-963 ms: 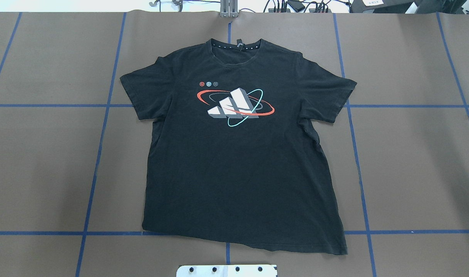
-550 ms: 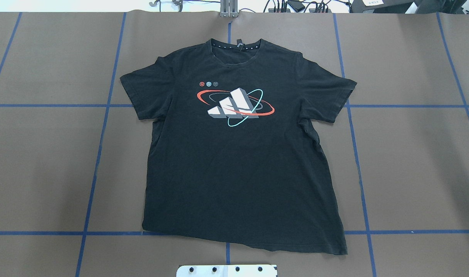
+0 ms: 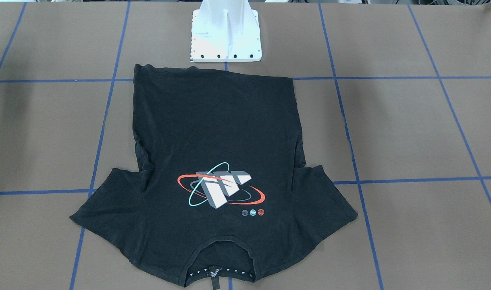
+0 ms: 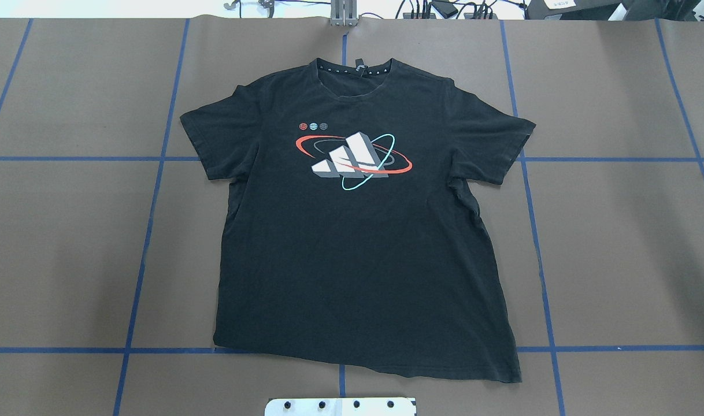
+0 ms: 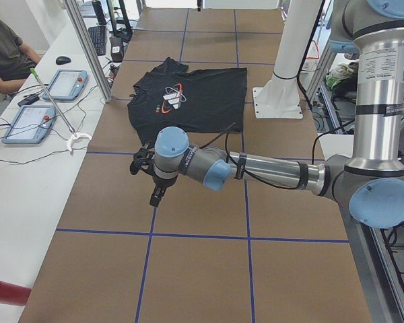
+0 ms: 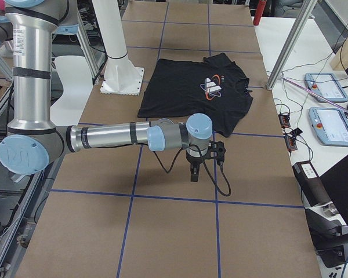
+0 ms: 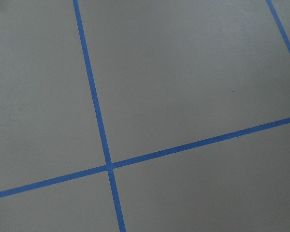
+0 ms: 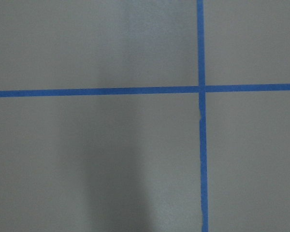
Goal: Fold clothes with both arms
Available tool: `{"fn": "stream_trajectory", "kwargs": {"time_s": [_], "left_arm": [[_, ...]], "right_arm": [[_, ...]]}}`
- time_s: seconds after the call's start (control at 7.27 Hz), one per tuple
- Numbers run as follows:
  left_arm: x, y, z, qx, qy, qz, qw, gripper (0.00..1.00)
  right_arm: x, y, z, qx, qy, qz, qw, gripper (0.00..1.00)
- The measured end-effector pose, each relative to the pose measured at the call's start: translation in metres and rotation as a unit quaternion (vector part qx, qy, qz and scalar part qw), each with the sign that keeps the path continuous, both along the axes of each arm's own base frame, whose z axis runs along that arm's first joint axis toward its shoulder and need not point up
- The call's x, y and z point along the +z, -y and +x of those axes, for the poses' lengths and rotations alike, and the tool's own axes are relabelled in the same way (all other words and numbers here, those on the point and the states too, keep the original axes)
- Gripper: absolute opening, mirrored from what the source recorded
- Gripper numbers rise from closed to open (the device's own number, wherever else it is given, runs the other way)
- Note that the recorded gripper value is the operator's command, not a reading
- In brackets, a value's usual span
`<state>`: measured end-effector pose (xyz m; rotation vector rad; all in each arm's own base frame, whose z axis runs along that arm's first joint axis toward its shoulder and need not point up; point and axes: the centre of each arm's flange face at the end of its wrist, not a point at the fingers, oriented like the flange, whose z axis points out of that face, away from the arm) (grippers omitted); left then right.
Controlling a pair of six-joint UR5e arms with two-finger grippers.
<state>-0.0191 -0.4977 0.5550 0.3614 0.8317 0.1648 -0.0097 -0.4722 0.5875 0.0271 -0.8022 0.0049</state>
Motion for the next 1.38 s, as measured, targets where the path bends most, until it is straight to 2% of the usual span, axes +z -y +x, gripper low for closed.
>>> {"fn": "stream_trajectory", "kwargs": {"time_s": [0.41, 0.55, 0.69, 0.83, 0.96, 1.1, 1.38], "left_arm": [[-0.005, -0.001, 0.017, 0.021, -0.017, 0.003, 0.9996, 0.99], [-0.005, -0.001, 0.020, 0.023, -0.018, 0.003, 0.9996, 0.99], [-0.005, -0.001, 0.022, 0.025, -0.018, 0.003, 0.9995, 0.99], [-0.005, 0.000, 0.024, 0.027, -0.018, 0.003, 0.9995, 0.99], [-0.007, 0.000, 0.029, 0.029, -0.019, 0.002, 0.9994, 0.99], [-0.009, 0.001, 0.035, 0.030, -0.020, 0.004, 0.9993, 0.99], [-0.014, 0.001, 0.039, 0.028, -0.023, 0.013, 0.9992, 0.99]], "right_arm": [[-0.007, 0.012, -0.062, -0.043, -0.010, 0.056, 0.9975, 1.00], [-0.018, 0.024, -0.085, -0.050, -0.014, 0.069, 0.9963, 1.00], [-0.025, 0.044, -0.107, -0.036, -0.015, 0.053, 0.9978, 1.00], [-0.030, 0.065, -0.134, -0.011, -0.013, 0.020, 0.9997, 1.00], [-0.041, 0.083, -0.161, 0.004, -0.010, -0.002, 0.9999, 0.98], [-0.048, 0.096, -0.181, 0.007, -0.009, -0.011, 0.9999, 0.95], [-0.064, 0.121, -0.206, 0.005, -0.007, -0.007, 0.9999, 0.88]]}}
